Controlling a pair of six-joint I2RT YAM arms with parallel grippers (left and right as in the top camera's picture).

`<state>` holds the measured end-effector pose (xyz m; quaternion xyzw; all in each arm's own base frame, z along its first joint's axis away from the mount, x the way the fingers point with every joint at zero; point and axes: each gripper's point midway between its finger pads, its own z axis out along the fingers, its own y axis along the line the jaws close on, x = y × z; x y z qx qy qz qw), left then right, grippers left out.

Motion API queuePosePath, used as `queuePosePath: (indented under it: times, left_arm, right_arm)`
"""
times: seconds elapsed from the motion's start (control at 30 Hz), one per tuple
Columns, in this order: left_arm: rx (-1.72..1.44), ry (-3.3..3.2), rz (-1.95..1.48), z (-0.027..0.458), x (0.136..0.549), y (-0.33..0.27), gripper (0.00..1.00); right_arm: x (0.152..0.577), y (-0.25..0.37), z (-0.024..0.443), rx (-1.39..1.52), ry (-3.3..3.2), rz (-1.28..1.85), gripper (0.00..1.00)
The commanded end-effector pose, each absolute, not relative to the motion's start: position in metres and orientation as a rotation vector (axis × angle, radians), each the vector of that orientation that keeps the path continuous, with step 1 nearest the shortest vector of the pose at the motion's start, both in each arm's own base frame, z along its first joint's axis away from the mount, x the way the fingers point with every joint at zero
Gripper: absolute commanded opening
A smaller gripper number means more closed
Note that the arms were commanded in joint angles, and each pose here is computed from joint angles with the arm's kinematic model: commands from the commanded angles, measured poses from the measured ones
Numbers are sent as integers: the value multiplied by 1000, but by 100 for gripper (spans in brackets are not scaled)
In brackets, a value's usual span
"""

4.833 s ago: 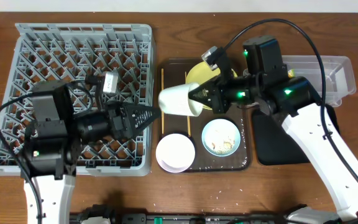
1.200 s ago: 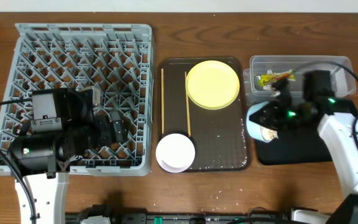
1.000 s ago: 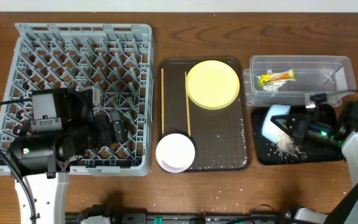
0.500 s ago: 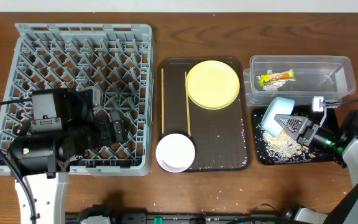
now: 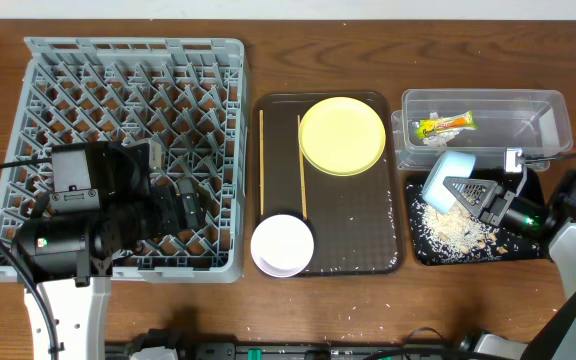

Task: Sort waste into correct bins and load items into the dishwasher
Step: 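Move the blue bowl over the black tray and tip out the rice, then set the empty blue bowl back on the brown tray with right gripper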

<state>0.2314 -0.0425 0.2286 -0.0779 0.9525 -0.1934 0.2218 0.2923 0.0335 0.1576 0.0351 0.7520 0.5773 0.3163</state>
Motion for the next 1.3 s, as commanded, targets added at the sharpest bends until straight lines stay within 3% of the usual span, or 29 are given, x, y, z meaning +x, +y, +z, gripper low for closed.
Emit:
queuePosePath:
  times: [0.0, 0.03, 0.1, 0.17, 0.3, 0.53, 0.63, 0.73, 0.8, 0.87, 0.97, 1.0, 1.17, 1.27]
  left_arm:
    - [-189, 2628, -519, 231, 232, -42, 91]
    - [-189, 2629, -519, 231, 232, -42, 91]
    - [-189, 2628, -519, 231, 232, -42, 91]
    - [-189, 2629, -519, 231, 232, -42, 91]
    - [-187, 2627, -519, 231, 232, -42, 91]
    - [-4, 2580, -548, 237, 245, -70, 87]
    - [82, 2627, -429, 221, 257, -81, 84]
    - [115, 2695, -411, 202, 267, -95, 83]
    - [109, 2719, -423, 192, 275, -103, 82]
    - [128, 2729, -432, 183, 285, -114, 82]
    - [174, 2737, -440, 171, 295, -128, 82]
    - [174, 2747, -448, 164, 300, -135, 82]
    - [217, 2752, -467, 140, 319, -164, 76]
    - [281, 2763, -341, 111, 330, -178, 75]
  right_arm:
    - [291, 39, 157, 156, 2004, 1582, 1]
    - [290, 41, 168, 50, 1926, 1592, 3]
    - [298, 34, 152, 207, 2043, 1552, 1]
    - [291, 46, 179, 37, 1885, 1665, 1]
    - [295, 77, 148, 127, 2173, 1576, 1]
    - [268, 164, 99, -180, 2673, 943, 2]
    - [256, 174, 65, -203, 2779, 458, 5]
    - [249, 183, 51, -263, 2795, 349, 5]
    - [244, 190, 44, -306, 2807, 336, 16]
    - [242, 192, 43, -318, 2813, 332, 38]
    - [251, 189, 63, -268, 2785, 356, 49]
    - [259, 184, 84, -228, 2747, 374, 57]
    - [280, 156, 151, -59, 2609, 424, 76]
    - [287, 139, 174, 44, 2536, 450, 72]
